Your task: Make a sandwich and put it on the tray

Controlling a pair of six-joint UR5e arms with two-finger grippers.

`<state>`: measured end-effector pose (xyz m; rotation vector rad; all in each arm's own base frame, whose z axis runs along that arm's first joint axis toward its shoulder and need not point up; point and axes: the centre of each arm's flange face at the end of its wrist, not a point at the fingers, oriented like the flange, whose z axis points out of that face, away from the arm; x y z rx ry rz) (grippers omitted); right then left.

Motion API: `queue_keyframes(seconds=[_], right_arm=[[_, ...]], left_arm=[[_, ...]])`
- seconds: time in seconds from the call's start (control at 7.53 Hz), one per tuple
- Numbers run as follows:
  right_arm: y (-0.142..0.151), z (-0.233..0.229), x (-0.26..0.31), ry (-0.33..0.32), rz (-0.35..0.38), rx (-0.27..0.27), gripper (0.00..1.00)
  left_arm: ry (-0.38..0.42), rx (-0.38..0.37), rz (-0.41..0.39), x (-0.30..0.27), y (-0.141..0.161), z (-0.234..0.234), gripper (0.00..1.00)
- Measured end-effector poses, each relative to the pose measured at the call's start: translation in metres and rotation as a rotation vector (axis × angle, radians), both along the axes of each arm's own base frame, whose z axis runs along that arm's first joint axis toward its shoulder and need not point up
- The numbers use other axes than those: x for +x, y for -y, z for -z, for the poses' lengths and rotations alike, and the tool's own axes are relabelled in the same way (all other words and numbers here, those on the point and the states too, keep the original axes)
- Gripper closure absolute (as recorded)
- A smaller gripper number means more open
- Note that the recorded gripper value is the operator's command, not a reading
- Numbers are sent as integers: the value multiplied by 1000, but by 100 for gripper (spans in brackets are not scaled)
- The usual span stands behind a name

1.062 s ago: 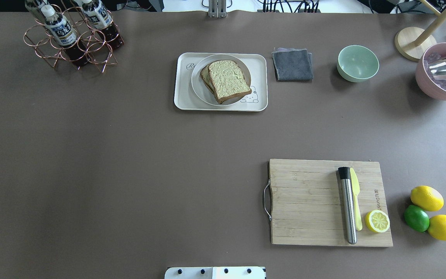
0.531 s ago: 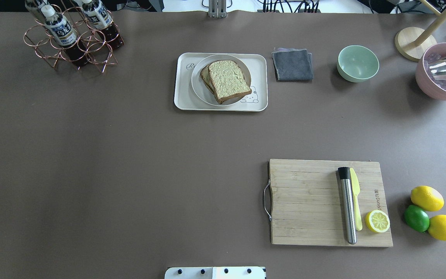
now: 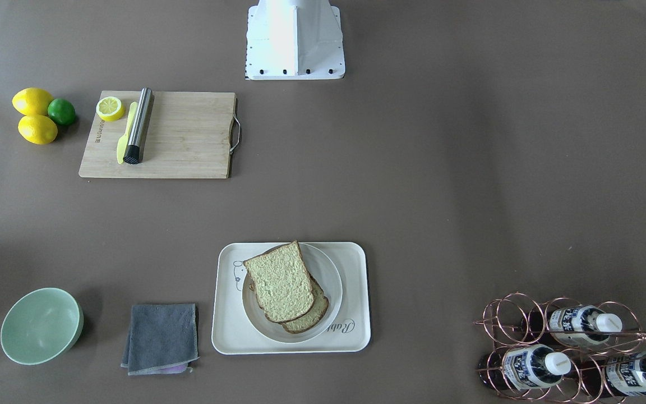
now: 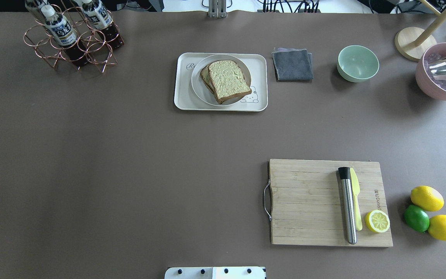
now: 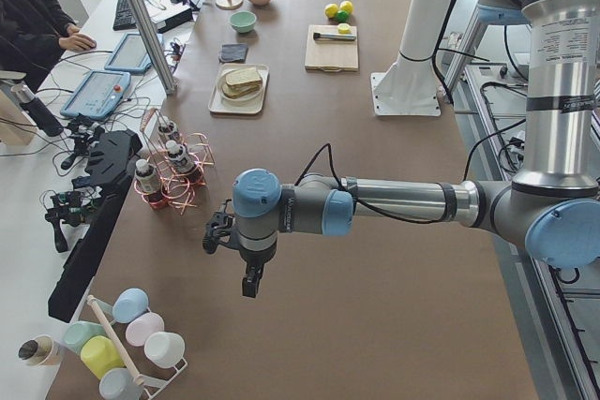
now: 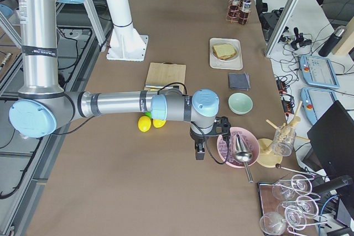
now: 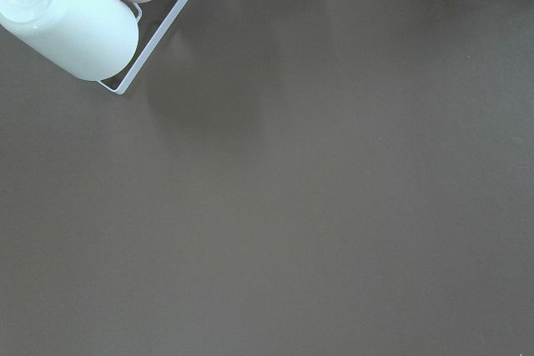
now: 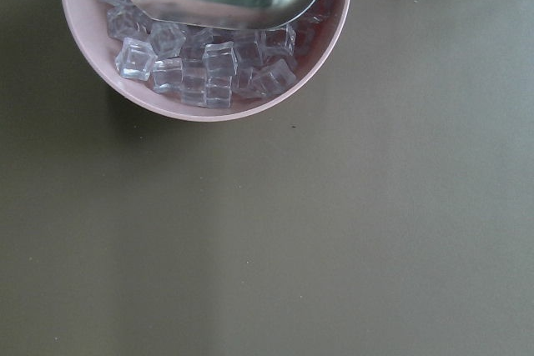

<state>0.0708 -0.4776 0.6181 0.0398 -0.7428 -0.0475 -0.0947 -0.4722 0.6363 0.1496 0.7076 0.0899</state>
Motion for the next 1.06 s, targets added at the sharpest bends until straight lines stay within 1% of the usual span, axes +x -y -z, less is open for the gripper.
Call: queue_keyframes(seconds=[1.06], right_arm=[[2, 4, -1, 2, 0, 6, 0]], left_arm=[[5, -3, -4, 2, 6, -5, 2]])
